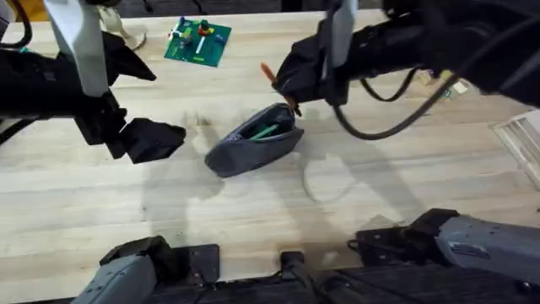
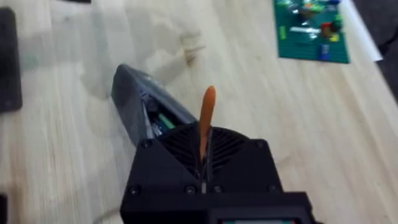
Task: Unzip the bag, pick up the pens from the table one at a time and place them inside, then zip the bag closed.
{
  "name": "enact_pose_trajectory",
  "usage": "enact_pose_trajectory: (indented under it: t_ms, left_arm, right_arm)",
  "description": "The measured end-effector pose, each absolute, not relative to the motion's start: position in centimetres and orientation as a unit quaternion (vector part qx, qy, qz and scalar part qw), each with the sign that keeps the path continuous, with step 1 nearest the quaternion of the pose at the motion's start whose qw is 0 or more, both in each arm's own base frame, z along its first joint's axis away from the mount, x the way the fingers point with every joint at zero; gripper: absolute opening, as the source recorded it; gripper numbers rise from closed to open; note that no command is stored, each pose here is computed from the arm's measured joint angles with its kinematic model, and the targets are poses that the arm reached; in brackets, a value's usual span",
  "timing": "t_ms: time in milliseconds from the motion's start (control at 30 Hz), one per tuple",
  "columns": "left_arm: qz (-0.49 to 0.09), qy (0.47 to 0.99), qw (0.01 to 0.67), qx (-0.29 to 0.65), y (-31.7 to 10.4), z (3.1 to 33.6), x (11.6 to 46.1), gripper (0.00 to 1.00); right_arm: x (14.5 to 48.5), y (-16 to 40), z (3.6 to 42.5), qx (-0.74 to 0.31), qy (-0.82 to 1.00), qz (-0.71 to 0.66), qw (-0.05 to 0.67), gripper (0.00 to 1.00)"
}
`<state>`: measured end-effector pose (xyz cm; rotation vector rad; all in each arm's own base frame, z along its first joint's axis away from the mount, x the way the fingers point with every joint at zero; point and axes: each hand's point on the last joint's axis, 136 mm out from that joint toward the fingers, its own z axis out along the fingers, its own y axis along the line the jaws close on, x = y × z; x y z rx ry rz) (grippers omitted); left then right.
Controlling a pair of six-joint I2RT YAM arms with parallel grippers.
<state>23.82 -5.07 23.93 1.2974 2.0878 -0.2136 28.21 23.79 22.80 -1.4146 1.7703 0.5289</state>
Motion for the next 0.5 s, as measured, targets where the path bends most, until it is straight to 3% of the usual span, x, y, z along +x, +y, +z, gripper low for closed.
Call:
enact_pose_trajectory:
  t_ms: [500]
  left_arm:
    - [-0.082,0.799,0.331,0.496,-5.1,23.9,23.8,0.993]
  right_arm:
    - [27.8,25.0,15.7,-0.599,0.711,0.222,0.295,0.032]
